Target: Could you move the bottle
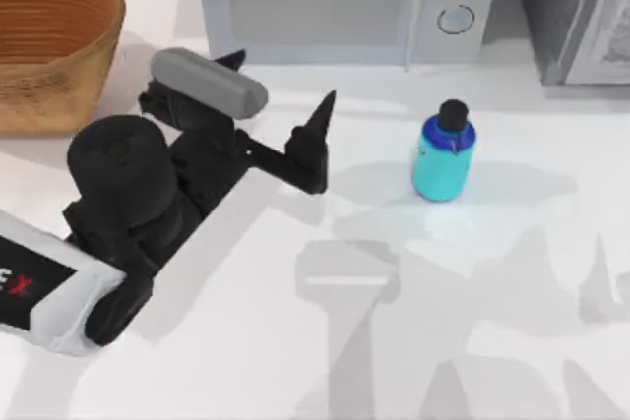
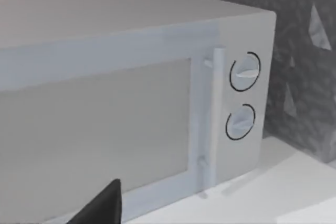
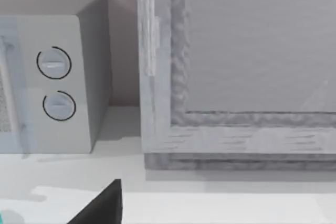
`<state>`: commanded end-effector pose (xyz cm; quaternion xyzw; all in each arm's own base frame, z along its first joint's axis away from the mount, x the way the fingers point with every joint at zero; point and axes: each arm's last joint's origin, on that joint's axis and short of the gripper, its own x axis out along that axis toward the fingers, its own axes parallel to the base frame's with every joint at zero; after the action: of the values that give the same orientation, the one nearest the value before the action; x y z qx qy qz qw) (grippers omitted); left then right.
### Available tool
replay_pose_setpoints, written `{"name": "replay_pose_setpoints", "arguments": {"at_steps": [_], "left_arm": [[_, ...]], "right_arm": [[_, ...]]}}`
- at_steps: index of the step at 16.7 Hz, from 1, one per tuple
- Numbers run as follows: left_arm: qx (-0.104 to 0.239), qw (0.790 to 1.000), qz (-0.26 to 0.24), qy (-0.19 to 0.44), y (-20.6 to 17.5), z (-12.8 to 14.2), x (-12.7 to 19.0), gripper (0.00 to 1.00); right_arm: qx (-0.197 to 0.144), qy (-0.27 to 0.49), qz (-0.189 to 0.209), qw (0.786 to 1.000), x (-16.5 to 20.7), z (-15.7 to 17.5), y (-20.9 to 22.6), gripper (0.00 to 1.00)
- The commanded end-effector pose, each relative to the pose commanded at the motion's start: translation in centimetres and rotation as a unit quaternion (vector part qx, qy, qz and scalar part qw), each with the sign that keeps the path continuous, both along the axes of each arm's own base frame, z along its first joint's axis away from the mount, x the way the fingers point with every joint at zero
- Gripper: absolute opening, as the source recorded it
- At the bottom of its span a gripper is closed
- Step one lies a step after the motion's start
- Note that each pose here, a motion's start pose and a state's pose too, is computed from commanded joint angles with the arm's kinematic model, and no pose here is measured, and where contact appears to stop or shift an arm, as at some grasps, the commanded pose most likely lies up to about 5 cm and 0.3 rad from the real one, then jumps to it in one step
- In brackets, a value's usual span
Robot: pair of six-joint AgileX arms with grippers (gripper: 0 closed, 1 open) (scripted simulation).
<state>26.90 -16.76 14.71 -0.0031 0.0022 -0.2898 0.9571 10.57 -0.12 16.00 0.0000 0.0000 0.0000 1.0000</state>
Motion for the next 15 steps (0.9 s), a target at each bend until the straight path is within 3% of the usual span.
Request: {"name": "replay_pose_setpoints", "arguments": {"at_steps": [9,15], "left_arm": [[0.002,0.995,-0.096,-0.003,-7.2,-10.8,-0.5,1.0],[0.002,0.994,-0.108,-0.004,-7.9,-12.4,-1.0,1.0]], "right_arm": [[0.0,0.0,0.0,1.0,0.0,0.0,0.0,1.0],[0.0,0.0,0.0,1.0,0.0,0.0,0.0,1.0]]}}
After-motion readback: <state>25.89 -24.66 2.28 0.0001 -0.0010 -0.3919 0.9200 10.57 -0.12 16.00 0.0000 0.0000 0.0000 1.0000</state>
